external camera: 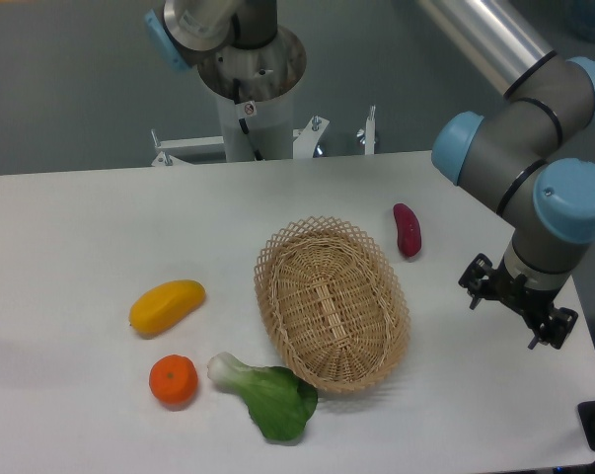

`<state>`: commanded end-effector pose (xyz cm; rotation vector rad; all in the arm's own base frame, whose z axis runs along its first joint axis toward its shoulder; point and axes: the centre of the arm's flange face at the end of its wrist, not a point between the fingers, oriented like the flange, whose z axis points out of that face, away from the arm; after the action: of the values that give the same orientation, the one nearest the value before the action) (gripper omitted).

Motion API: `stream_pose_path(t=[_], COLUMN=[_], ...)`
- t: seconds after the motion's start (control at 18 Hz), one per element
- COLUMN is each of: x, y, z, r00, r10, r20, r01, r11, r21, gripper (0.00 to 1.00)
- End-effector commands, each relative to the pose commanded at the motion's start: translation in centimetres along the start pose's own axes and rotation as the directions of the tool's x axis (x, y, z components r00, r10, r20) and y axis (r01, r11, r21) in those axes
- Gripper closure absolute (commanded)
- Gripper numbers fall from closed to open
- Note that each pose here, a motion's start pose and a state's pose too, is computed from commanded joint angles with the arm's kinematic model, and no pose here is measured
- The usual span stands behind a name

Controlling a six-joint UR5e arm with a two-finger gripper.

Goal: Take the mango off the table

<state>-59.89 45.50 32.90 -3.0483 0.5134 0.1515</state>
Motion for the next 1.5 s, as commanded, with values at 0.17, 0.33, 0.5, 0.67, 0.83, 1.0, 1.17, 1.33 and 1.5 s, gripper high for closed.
stream_pose_path(t=[0.17, 0.33, 0.5, 0.67, 0.83, 1.0, 1.17, 1.33, 1.5], x=[0.1, 0.4, 0.8, 1.5, 4.3, 9.1, 13.9, 18.6, 23.5], y=[-0.1, -0.3, -0.6, -1.7, -4.4, -7.4, -12.1, -16.8, -20.1], z=[0.1, 0.1, 0.3, 0.5, 0.3, -0.3, -1.2, -0.8, 0.3], r00=[1.0, 1.0, 1.0, 0.996, 0.996, 0.997, 0.996, 0.994, 0.988], r10=[0.0, -0.009, -0.021, -0.087, -0.074, -0.03, 0.002, 0.02, 0.101], r20=[0.0, -0.002, -0.013, -0.024, -0.041, -0.071, -0.085, -0.11, -0.113], r01=[0.0, 0.009, 0.022, 0.088, 0.076, 0.033, 0.002, -0.016, -0.096], r11=[1.0, 1.0, 0.999, 0.995, 0.997, 0.999, 0.999, 0.999, 0.994], r21=[0.0, 0.005, 0.03, 0.036, 0.035, 0.036, 0.045, 0.038, 0.048], gripper=[0.0, 0.0, 0.0, 0.0, 0.0, 0.0, 0.0, 0.0, 0.0])
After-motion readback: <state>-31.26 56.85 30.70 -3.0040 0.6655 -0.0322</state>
